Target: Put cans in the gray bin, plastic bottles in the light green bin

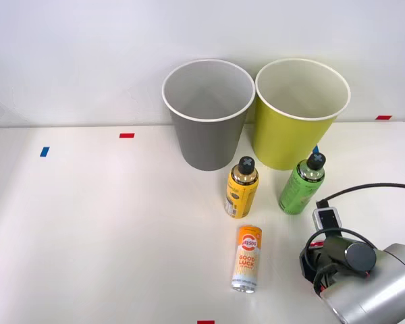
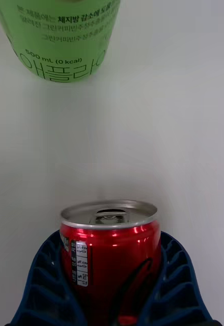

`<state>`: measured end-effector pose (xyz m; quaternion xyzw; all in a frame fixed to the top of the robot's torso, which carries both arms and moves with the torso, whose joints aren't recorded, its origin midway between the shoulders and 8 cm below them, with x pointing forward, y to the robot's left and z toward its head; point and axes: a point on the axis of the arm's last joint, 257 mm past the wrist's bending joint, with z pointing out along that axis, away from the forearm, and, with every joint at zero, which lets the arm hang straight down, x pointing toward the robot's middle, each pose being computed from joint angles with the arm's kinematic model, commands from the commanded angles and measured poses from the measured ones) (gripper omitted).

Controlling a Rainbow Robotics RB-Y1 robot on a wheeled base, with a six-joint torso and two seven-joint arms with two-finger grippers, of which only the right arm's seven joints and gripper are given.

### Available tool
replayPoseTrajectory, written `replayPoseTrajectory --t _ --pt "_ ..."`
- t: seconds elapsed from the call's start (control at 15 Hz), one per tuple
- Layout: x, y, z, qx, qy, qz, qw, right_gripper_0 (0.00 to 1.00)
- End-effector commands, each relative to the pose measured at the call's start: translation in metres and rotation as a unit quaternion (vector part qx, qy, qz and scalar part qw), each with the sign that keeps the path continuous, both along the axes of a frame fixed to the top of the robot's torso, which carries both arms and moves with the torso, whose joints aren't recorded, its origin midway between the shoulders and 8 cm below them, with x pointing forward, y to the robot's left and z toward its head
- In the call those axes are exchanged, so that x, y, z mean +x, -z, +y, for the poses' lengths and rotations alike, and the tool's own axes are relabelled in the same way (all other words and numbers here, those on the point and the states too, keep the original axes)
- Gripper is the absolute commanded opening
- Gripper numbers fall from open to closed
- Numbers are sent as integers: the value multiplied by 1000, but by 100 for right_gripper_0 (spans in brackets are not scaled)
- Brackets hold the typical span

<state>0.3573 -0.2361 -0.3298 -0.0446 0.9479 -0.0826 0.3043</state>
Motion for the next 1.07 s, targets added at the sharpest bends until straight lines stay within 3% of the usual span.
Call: replayPoseTrajectory --t 0.07,0.2,0.4,0.53,0.8,0.93,1.07 --pt "0 -9 5 4 -26 -43 999 5" --pt "-4 -35 20 26 -57 -99 993 3" --pt "-19 -115 59 74 -96 -195 973 0" --pt "-18 -129 63 84 -99 -225 966 0" --pt "1 -188 72 126 -110 -339 926 0" --pt "5 -201 75 143 -103 -360 916 0" --pt "9 -223 81 180 -95 -393 896 0"
